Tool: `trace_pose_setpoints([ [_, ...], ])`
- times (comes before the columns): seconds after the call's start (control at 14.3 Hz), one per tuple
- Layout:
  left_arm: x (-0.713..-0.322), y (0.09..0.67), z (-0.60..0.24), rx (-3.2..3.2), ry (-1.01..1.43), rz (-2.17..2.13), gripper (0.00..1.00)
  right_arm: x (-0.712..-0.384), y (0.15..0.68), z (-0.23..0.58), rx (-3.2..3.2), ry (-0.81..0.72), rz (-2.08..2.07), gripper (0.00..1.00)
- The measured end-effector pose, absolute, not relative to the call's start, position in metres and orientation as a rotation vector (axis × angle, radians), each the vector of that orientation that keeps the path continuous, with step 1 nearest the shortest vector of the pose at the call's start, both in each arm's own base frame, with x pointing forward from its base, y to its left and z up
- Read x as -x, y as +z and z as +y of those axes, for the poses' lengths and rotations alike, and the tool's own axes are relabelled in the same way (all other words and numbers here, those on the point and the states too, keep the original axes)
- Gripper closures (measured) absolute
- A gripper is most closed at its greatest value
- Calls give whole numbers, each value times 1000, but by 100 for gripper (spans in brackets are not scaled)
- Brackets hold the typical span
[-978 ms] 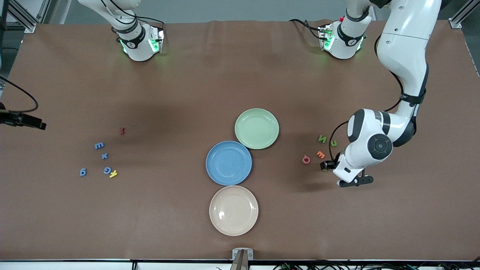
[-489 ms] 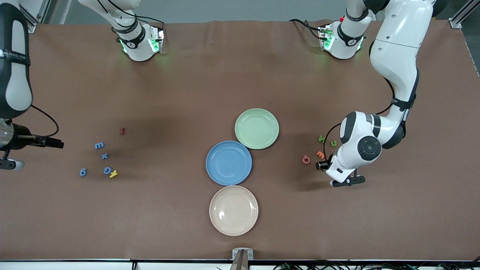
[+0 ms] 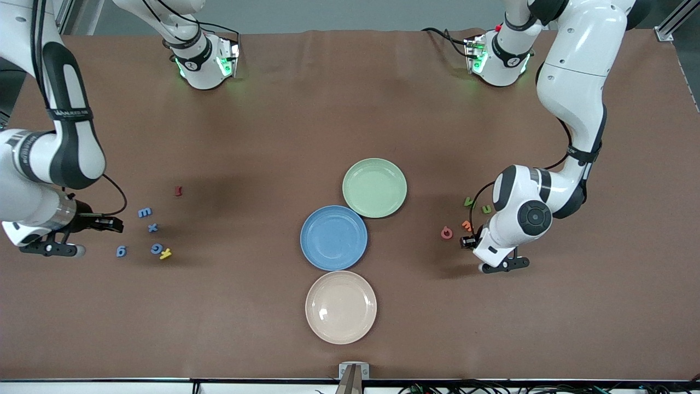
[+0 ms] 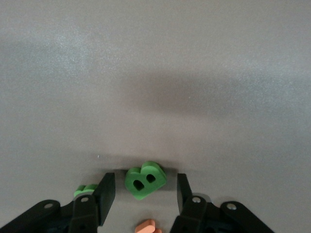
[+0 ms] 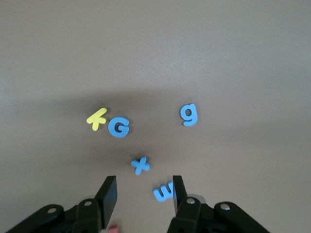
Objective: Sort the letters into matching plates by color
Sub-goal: 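Grasp the blue G with the right gripper while the left gripper holds B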
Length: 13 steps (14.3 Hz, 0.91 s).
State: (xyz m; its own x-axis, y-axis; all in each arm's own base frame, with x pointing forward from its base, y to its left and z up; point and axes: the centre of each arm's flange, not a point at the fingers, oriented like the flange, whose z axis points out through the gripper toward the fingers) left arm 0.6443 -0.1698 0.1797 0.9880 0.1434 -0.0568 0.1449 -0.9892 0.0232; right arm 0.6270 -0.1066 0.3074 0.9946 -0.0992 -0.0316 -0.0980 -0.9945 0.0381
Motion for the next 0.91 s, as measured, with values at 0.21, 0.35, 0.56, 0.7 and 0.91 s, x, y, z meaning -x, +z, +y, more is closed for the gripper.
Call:
trace_pose_setpoints([
  [0.21, -644, 176, -170, -3105, -86, 226, 43, -620, 271, -102, -3124, -36, -192, 44],
  [0.35, -644, 176, -171, -3105, -85, 227, 45, -620, 255, -97, -3135, -27, -201, 44],
  [0.56, -644, 176, -171, -3102, -76, 266, 50, -626, 236, -81, -3139, 17, -178, 44],
  [0.7, -645, 178, -170, -3101, -70, 278, 63, -628, 223, -78, -3134, 42, -171, 44],
  [0.91, -645, 178, -171, -3100, -66, 277, 62, -628, 202, -79, -3126, 57, -172, 44],
])
